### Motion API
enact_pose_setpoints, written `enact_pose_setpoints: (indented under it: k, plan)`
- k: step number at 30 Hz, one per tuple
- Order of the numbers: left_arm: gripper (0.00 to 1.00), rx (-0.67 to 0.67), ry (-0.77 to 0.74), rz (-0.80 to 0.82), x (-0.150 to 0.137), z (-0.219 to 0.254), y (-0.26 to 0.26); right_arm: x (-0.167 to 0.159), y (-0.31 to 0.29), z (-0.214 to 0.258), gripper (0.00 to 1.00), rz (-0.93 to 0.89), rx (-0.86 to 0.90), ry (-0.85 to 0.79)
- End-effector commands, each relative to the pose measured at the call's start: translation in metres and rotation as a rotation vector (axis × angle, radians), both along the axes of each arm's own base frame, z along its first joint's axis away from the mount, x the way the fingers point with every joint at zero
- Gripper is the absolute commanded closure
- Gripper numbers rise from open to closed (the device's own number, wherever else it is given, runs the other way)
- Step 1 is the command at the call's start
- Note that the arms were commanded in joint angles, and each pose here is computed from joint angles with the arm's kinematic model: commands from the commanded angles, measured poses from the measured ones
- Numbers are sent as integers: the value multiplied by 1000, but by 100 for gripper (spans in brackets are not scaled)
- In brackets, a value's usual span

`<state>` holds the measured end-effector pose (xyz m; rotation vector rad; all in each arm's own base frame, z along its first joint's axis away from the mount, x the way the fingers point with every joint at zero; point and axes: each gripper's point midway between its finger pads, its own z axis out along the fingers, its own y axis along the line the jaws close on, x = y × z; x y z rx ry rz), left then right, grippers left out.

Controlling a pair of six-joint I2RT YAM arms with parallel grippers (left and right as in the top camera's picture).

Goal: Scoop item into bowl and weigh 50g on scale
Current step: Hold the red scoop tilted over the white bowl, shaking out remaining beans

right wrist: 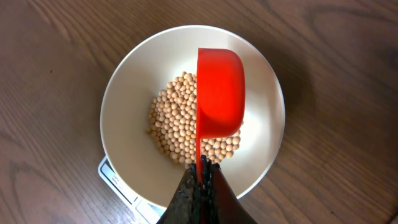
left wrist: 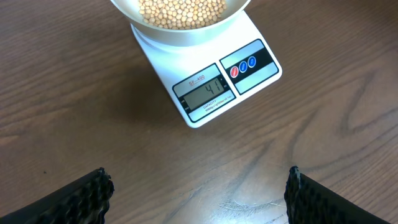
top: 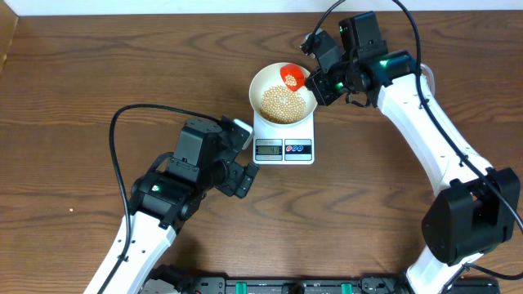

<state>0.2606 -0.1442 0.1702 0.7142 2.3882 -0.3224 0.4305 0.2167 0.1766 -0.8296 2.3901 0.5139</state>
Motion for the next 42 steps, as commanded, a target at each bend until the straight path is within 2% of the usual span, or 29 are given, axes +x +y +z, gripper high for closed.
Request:
enact_pose_setpoints:
  k: [1,42]
  plan:
    - [9,-10,10,-6,-2,-1,-2,0,6,13,99,22,7,-36]
    - [9,-10,10,-6,-2,-1,-2,0,6,13,99,90,-27,-83]
